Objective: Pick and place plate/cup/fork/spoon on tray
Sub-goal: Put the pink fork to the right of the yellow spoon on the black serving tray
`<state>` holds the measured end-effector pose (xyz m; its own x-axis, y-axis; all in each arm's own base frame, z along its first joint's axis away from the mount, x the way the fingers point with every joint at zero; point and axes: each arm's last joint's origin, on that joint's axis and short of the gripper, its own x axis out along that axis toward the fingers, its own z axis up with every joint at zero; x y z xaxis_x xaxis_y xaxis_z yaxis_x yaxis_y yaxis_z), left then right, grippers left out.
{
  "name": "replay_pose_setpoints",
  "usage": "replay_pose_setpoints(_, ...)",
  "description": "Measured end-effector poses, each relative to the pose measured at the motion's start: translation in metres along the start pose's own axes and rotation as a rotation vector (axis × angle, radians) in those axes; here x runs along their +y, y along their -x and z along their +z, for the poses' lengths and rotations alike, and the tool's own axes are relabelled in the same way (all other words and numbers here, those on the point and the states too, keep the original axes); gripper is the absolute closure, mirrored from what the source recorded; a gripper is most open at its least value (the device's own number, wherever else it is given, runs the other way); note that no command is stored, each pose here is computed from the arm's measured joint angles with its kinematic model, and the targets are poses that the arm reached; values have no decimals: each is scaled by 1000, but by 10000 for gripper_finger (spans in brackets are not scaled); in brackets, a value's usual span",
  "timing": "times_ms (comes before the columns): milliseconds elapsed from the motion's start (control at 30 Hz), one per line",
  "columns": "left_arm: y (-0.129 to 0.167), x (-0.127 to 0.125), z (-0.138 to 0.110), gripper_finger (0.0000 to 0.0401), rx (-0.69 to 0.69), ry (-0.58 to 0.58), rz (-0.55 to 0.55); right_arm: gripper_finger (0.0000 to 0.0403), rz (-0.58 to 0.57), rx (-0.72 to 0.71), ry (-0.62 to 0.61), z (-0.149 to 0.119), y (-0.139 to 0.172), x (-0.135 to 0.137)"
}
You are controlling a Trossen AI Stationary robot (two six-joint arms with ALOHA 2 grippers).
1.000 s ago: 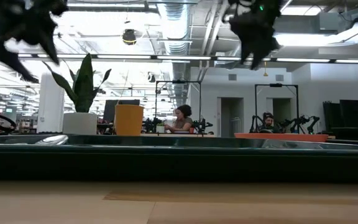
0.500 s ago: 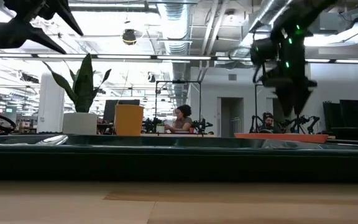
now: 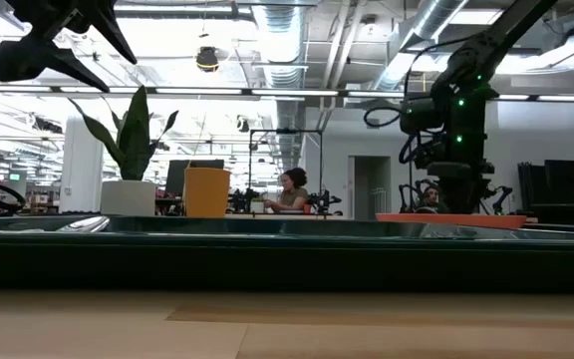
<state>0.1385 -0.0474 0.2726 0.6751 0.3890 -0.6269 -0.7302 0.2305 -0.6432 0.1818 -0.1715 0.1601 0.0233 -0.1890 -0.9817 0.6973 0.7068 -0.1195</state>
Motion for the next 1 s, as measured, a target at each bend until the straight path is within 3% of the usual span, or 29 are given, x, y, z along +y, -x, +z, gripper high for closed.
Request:
replay_pose_setpoints(133,0,1,0,181,-1,-5,6,106,2,53,33,2,-15,2)
replay_pose_setpoints(267,0,1,0,181,-1,-6,6,148,11,92,49,3,-24,3)
replay_pose_setpoints(367,0,1,0,181,-2,-10,11,212,27,100,49,4,-25,4)
replay_pose_setpoints(533,0,3,0,181,-4,-20,23,351,24,79,41,6,-18,3)
replay_pose_setpoints(600,0,3,1,181,-5,-22,25,385,21,64,29,7,-15,2)
replay_pose_setpoints(1000,0,0,0,181,-1,27,3,400,19,-58,-6,13,28,-1)
